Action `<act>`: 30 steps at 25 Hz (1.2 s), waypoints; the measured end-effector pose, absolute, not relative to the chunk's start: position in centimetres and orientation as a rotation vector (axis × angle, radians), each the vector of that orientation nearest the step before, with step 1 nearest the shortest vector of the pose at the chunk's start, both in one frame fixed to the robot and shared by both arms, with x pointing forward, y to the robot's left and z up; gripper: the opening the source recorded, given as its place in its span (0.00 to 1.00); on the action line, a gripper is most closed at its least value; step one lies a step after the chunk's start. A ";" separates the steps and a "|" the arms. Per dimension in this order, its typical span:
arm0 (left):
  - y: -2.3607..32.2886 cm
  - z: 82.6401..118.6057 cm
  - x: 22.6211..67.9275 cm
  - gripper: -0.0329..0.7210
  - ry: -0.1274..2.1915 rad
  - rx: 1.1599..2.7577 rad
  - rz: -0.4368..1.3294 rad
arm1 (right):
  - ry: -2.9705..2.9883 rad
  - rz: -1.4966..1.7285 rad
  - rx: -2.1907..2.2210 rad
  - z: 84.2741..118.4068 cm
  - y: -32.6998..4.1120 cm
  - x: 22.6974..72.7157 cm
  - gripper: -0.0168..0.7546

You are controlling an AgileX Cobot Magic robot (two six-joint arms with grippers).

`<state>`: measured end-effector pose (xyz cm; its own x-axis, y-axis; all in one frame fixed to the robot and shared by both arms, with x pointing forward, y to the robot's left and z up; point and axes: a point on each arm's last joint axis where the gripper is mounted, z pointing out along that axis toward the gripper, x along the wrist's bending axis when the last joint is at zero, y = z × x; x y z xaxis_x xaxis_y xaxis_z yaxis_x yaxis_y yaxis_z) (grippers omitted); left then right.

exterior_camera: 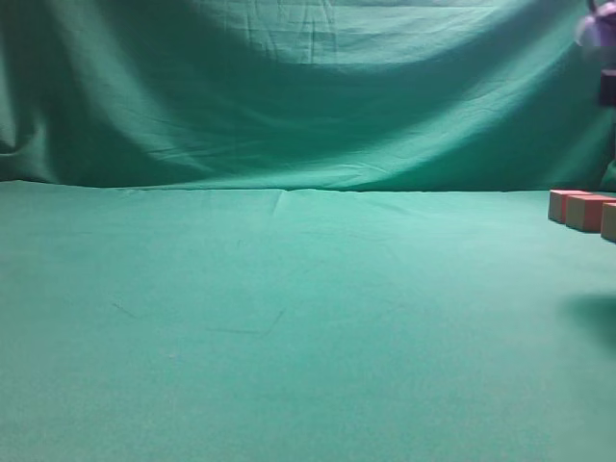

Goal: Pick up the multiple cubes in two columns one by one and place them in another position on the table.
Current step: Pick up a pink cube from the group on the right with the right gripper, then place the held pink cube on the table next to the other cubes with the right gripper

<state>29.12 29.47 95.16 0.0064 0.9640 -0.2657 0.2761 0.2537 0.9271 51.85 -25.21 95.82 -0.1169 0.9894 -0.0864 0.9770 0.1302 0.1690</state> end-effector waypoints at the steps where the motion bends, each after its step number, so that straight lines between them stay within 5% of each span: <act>1: 29.5 95.2 29.1 0.04 1.488 1.220 0.834 | 2.248 0.094 1.934 96.5 -24.7 52.0 0.36; 16: 29.5 95.2 29.1 0.04 1.488 1.220 0.834 | 2.631 0.304 1.132 104.8 -13.1 54.8 0.36; 30: 29.5 95.2 29.1 0.04 1.488 1.220 0.834 | 2.822 0.187 0.945 101.4 -8.6 61.8 0.36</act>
<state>29.12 29.47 95.16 0.0064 0.9640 -0.2657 0.2761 0.2537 0.9271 61.77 -8.63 101.40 -0.7875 0.6063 -0.1108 0.5863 0.7924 0.1686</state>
